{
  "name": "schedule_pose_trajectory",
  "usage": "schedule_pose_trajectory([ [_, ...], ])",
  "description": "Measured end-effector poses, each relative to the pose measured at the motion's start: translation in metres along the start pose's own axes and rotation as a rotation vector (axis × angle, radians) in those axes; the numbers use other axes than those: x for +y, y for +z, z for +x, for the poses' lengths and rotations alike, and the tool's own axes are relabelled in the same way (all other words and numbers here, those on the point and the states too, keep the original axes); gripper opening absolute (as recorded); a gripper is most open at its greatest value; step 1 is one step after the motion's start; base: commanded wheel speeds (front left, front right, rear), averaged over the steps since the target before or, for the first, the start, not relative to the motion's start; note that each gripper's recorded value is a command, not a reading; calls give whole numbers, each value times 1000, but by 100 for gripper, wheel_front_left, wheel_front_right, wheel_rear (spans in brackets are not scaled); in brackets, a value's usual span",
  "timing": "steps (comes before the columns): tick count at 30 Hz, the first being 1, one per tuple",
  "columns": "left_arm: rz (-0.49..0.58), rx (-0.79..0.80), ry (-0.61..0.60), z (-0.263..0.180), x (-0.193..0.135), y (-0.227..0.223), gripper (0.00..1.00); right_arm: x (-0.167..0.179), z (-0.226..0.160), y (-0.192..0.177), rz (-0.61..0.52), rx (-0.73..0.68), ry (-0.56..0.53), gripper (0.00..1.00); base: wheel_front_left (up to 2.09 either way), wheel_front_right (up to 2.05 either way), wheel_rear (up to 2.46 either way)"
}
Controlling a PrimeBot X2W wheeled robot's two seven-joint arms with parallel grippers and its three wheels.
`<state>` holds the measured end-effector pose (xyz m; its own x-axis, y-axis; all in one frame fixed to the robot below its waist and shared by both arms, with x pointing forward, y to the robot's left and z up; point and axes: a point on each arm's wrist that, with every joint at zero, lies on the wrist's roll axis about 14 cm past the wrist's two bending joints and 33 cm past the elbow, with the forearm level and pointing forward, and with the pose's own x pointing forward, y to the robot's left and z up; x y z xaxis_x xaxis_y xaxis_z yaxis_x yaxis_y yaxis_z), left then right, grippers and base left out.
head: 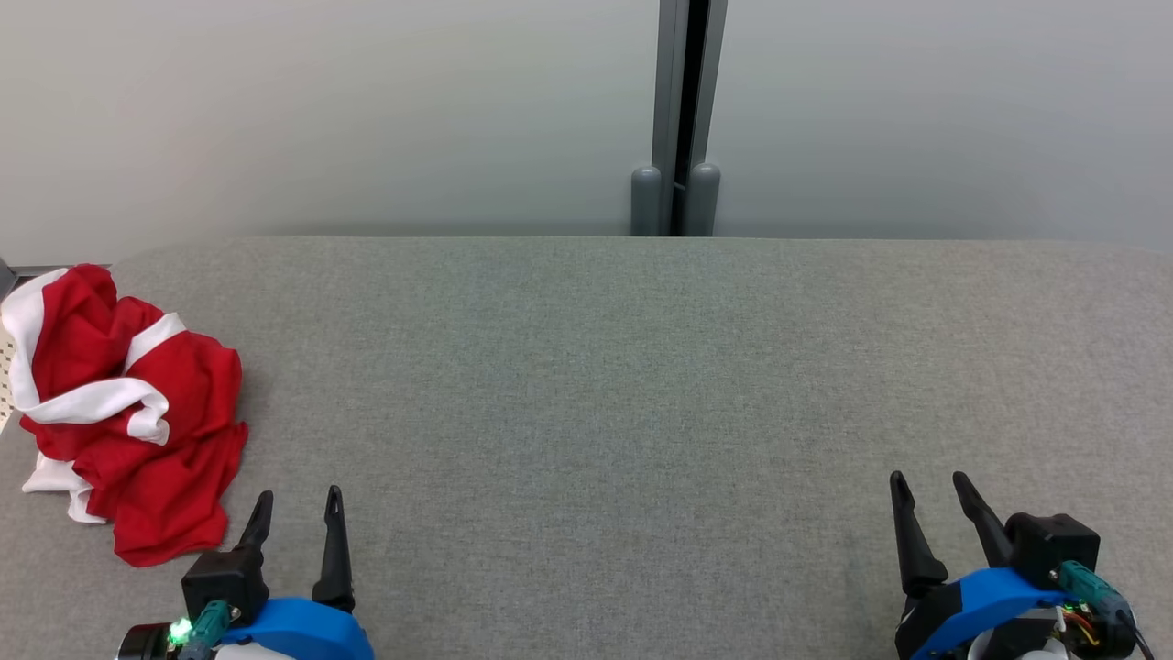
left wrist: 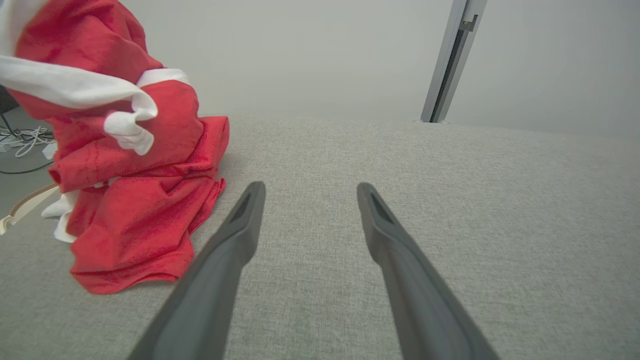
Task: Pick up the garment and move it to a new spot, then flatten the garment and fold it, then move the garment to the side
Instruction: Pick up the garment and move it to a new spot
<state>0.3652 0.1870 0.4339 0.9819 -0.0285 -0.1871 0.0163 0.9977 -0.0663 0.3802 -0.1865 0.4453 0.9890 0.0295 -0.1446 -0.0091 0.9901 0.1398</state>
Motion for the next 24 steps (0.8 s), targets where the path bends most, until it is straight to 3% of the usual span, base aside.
schedule_pose_trajectory([
  [7,37,-1,1,-2,-1,-3,100,1,1,-1,-48,-1,10,100,0,0,0],
  [14,12,-20,90,-6,20,0,100,17,10,-7,-91,13,64,100,0,0,0],
  [17,4,-33,160,-13,40,2,100,37,21,-6,-110,5,124,100,0,0,0],
  [24,3,-12,378,-64,102,-12,100,120,36,-17,-147,27,364,100,0,0,0],
])
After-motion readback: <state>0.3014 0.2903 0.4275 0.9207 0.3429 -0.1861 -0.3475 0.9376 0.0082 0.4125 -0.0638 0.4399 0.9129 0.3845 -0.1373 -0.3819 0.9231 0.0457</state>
